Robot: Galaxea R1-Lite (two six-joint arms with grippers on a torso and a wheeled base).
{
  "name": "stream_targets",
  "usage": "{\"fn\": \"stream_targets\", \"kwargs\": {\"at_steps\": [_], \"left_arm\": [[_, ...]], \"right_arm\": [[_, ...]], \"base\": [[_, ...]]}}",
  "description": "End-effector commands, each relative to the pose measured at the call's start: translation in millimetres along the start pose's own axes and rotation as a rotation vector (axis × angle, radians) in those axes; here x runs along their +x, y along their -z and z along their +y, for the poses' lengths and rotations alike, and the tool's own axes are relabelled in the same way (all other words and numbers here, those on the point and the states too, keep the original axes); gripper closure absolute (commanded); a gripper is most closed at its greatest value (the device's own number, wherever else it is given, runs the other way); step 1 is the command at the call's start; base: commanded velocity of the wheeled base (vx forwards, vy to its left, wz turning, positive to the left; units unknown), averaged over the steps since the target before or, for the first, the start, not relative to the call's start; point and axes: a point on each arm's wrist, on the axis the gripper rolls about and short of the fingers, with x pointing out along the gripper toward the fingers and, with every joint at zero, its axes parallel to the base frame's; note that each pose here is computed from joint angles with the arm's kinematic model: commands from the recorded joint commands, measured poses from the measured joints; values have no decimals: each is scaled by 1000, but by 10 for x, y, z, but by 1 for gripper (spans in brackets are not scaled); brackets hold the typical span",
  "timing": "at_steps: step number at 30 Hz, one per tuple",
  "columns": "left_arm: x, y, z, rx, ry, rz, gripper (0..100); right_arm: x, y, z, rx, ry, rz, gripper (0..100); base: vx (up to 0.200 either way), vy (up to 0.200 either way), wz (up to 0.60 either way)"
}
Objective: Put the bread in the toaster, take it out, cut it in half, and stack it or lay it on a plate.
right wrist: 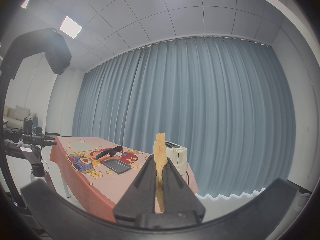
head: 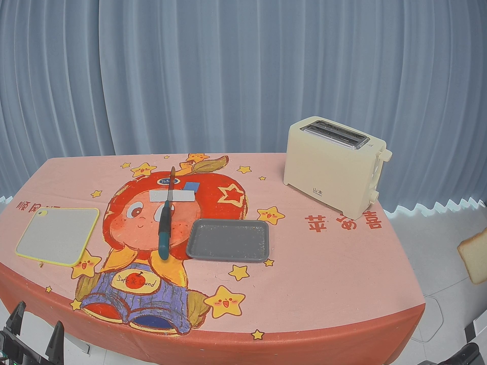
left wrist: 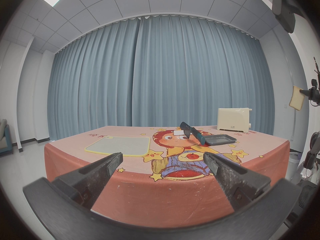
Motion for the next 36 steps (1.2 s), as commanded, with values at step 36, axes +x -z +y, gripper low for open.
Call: {"fn": "stream_targets", "kwargs": {"at_steps": [36], "left_arm": [[14,47,0,-9,-2,18,0]], "right_arm": [[-22,-29,12,-14,-26,-25,100]], "base": [[0,178,0]]}}
